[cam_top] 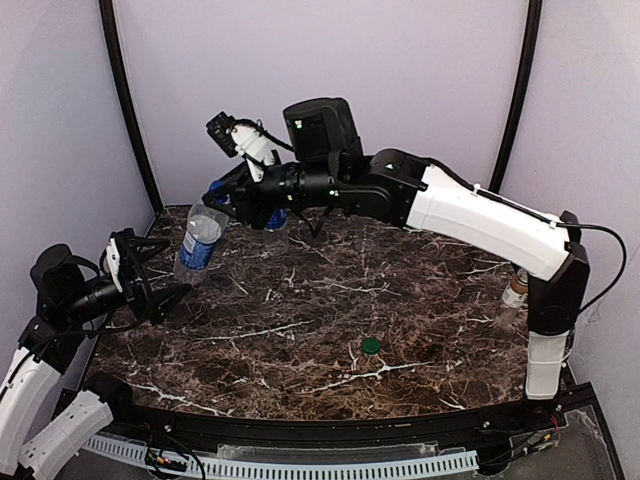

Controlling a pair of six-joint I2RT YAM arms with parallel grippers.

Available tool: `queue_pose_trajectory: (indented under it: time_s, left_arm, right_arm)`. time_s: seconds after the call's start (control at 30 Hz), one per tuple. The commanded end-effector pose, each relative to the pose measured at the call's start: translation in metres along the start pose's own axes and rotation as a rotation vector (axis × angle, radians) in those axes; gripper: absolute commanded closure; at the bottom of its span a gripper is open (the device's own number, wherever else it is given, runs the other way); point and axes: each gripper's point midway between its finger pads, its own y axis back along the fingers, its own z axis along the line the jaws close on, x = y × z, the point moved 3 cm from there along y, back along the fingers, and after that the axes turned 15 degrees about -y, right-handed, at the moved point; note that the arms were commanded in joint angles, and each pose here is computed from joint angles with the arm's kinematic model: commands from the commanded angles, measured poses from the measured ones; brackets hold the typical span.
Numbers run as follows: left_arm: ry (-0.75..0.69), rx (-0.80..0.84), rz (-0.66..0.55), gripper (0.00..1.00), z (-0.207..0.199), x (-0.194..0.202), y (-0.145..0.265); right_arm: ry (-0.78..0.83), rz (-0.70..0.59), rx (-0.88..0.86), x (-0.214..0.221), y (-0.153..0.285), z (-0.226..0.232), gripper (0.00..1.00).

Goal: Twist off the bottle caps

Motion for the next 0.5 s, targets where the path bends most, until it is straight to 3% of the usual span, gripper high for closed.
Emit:
queue_pose_trajectory:
  time_s: [0.0,0.23,0.37,0.47]
  left_arm:
    - [-0.011,0.112,0.135,0.01,-0.019,0.029,0.0]
    - [0.017,0.084,0.115,0.05,-0.01,0.026,-0.007]
    - [0.045,0.149,0.079,0.16,-0.016,0.022,-0.011]
    - [0.062,0.185,0.053,0.31,-0.019,0.014,-0.011]
  right_arm:
    - [-0.049,0.028,-0.154,-0.002,-0.006,0.044,1.0]
    - [-0.124,0.078,-0.214,0.016,-0.014,0.052,1.0]
    - [-0.146,0.056,-0.256,0.015,-0.016,0.057,1.0]
    - [-0.149,0.065,-0.248,0.02,-0.02,0.054,1.0]
